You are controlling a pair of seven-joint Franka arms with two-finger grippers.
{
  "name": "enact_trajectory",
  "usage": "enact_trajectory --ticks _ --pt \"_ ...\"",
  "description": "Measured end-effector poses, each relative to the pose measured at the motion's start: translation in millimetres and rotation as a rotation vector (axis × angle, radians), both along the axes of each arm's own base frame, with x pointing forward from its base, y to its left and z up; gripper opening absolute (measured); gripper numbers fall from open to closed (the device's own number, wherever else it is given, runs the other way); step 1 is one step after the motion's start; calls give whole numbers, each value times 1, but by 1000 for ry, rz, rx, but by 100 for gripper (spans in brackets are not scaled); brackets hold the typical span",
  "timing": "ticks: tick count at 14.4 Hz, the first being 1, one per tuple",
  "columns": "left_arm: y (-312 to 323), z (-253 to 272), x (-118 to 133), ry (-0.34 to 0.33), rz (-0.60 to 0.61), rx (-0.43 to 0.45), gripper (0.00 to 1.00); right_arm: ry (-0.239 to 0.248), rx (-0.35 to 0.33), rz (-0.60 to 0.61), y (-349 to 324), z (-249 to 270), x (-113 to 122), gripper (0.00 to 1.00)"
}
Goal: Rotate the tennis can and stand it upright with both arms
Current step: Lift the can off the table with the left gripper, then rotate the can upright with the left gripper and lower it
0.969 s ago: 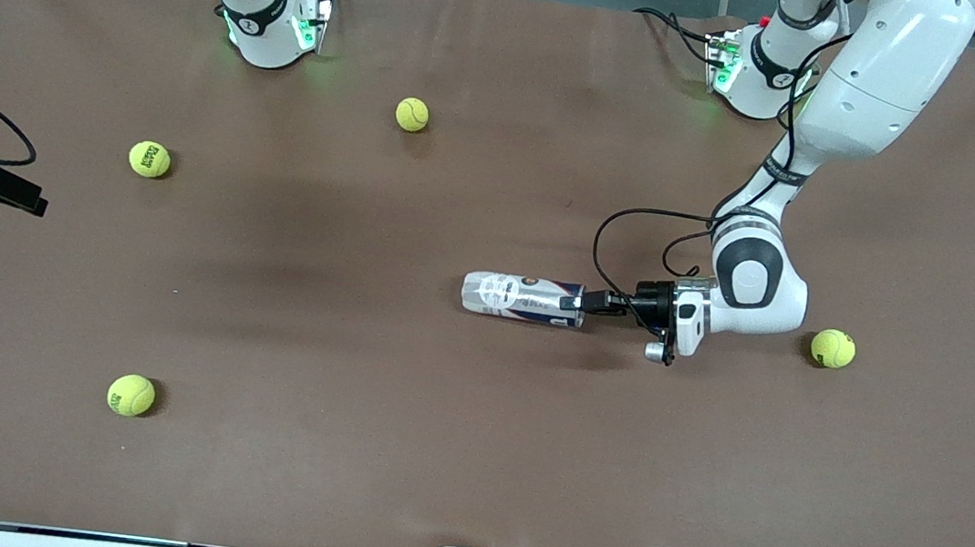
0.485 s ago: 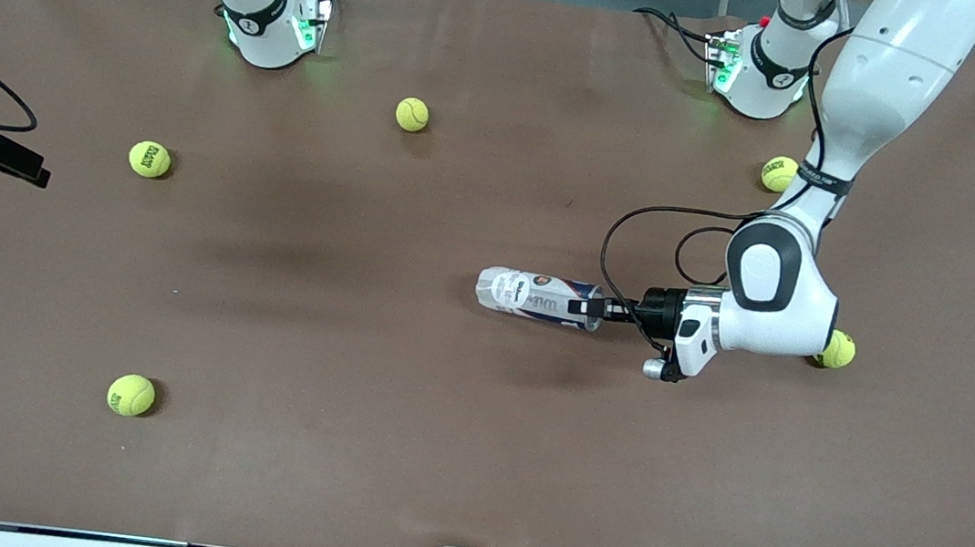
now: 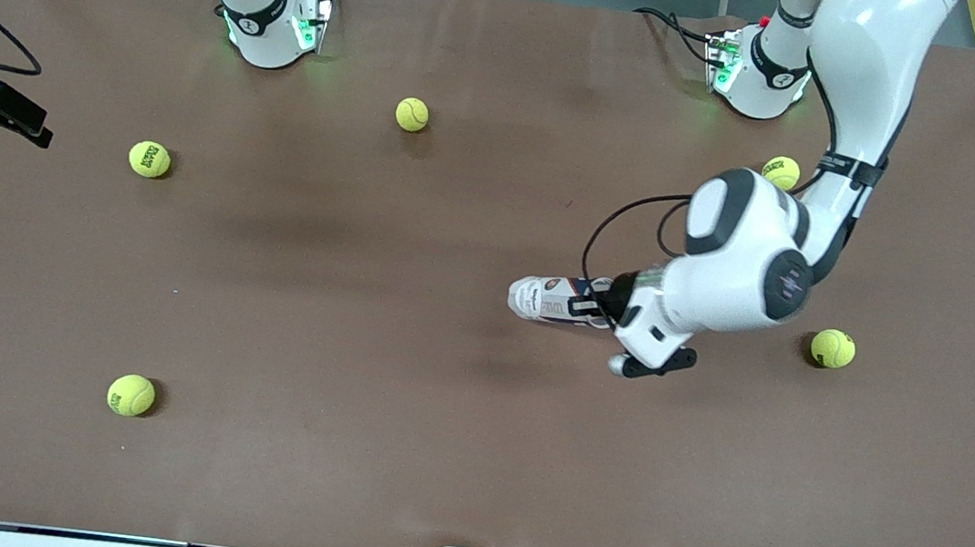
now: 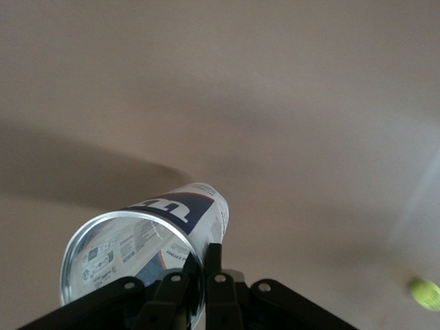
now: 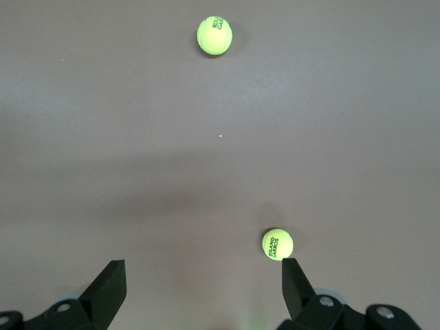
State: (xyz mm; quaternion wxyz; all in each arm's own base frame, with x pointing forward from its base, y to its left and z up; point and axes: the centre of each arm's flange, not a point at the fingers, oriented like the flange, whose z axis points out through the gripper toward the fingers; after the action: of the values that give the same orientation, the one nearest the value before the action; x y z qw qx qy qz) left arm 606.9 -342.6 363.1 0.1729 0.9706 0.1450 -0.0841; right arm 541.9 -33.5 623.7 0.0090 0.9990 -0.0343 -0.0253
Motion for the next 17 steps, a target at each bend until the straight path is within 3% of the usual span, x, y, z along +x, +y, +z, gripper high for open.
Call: enact_trajectory --ticks 4,10,13,17 --pt "-81 8 -48 -105 38 247 5 -20 0 0 0 8 -14 100" --pt "-173 17 -126 -207 11 464 5 -50 -1 5 3 15 -20 100" --pt "-200 5 -149 -225 -2 495 5 -52 -1 9 4 14 -19 100" --pt "-200 -4 -146 -219 3 503 5 -56 0 48 7 14 -19 100"
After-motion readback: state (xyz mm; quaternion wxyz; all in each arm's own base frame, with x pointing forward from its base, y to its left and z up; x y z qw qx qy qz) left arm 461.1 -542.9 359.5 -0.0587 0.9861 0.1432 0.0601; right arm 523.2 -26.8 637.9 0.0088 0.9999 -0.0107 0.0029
